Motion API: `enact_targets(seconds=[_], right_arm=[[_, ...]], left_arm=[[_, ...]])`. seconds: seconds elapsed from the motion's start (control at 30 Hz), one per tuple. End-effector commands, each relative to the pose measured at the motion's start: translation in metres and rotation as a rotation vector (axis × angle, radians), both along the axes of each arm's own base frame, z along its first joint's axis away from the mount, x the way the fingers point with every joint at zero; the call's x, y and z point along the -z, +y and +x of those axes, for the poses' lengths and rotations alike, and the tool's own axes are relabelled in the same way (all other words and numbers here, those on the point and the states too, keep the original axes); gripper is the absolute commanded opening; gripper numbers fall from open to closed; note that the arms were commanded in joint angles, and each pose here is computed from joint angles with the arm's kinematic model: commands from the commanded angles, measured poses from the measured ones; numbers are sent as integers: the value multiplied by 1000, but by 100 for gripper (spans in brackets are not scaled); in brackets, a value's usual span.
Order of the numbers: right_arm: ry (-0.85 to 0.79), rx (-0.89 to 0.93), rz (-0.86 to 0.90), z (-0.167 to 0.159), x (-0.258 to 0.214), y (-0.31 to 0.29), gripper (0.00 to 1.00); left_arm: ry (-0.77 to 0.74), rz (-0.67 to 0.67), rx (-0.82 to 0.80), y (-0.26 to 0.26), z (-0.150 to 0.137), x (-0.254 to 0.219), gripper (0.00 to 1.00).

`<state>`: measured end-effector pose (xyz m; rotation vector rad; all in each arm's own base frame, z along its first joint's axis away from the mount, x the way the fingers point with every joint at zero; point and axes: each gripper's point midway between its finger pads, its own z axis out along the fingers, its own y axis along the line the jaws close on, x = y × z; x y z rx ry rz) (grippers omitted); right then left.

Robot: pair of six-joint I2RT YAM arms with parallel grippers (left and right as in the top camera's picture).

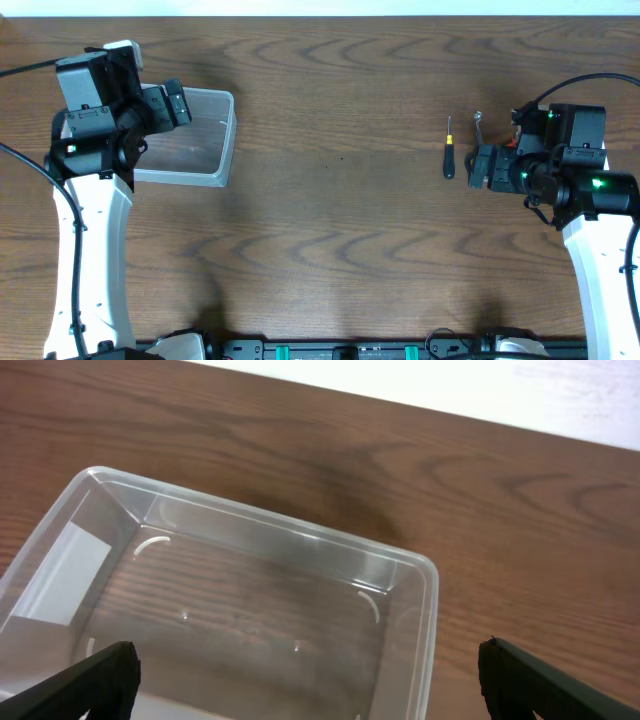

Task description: Pack container

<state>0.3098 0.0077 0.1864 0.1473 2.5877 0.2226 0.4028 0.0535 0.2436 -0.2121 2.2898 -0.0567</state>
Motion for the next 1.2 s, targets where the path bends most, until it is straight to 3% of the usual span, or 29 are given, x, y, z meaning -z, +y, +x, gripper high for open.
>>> enact_targets(seconds=[0.0,0.13,0.3,0.47,0.63,0.7,0.73,0.77,0.83,0.93,1.17], right_arm=[[-36,3,51,6,-13,6,99],[-31,28,67,6,-13,6,99],[-49,34,70,10,-16,5,99],[-82,50,80,17,-21,5,99],[-110,53,72,22,-25,3,99],[-115,53,72,23,-25,3,99],[-115,53,72,23,-25,3,99],[-115,53,72,23,-26,3,99],[-111,53,72,23,-25,3,99],[-112,53,72,23,-25,3,99],[-111,53,72,23,-25,3,99]], left_arm=[[12,71,89,-2,2,-1,98],[100,146,252,-11,-3,25,98],[124,73,379,-32,-1,43,98],[176,38,389,-35,0,62,98],[295,-99,314,-44,-9,89,98],[325,-104,331,-51,-10,97,75],[333,-103,341,-55,-10,100,71],[339,-93,349,-58,-9,103,71],[351,-45,382,-63,-7,108,85],[380,37,408,-71,-7,117,90],[468,157,413,-79,-7,144,92]])
